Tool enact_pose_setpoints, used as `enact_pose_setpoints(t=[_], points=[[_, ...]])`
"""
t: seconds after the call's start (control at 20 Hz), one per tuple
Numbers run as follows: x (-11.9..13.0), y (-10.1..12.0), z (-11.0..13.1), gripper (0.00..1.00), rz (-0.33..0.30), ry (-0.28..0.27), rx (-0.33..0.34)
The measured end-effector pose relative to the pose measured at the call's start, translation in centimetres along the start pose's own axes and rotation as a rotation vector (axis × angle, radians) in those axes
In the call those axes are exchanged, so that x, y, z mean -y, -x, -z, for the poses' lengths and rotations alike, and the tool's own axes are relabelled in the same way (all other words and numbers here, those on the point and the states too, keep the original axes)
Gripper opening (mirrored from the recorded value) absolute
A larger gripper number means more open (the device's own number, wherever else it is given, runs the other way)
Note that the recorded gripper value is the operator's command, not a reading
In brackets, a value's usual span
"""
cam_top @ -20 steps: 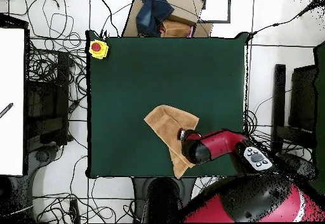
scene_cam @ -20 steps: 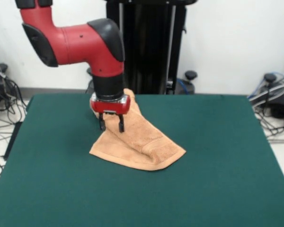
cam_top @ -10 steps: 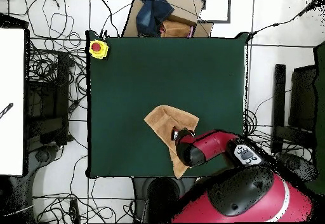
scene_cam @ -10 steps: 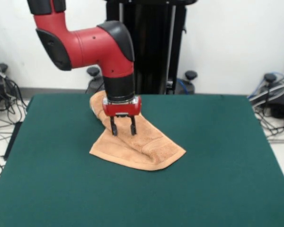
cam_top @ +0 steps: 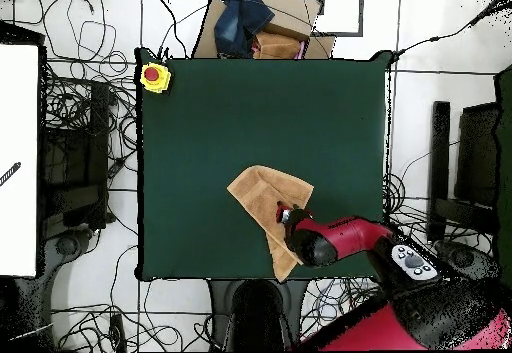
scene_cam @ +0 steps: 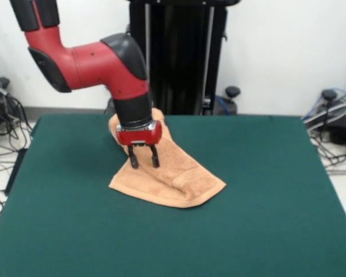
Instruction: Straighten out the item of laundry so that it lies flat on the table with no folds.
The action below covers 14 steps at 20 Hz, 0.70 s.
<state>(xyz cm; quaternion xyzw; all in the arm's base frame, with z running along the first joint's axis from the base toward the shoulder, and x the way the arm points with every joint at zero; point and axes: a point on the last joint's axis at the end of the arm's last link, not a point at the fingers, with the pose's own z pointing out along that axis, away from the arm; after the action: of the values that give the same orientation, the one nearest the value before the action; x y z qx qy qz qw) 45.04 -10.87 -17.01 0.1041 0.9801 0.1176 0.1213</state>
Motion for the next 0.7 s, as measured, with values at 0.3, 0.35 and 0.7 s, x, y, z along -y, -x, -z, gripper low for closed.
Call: enact_pose_setpoints(t=[0.3, 0.35, 0.7], points=[[0.6, 0.1, -0.1, 1.00, -0.063, 0.040, 0.018], [0.7, 0.1, 0.0, 1.00, -0.069, 0.044, 0.020], [0.2, 0.4, 1.1, 1.00, -0.029, 0.050, 0.019]])
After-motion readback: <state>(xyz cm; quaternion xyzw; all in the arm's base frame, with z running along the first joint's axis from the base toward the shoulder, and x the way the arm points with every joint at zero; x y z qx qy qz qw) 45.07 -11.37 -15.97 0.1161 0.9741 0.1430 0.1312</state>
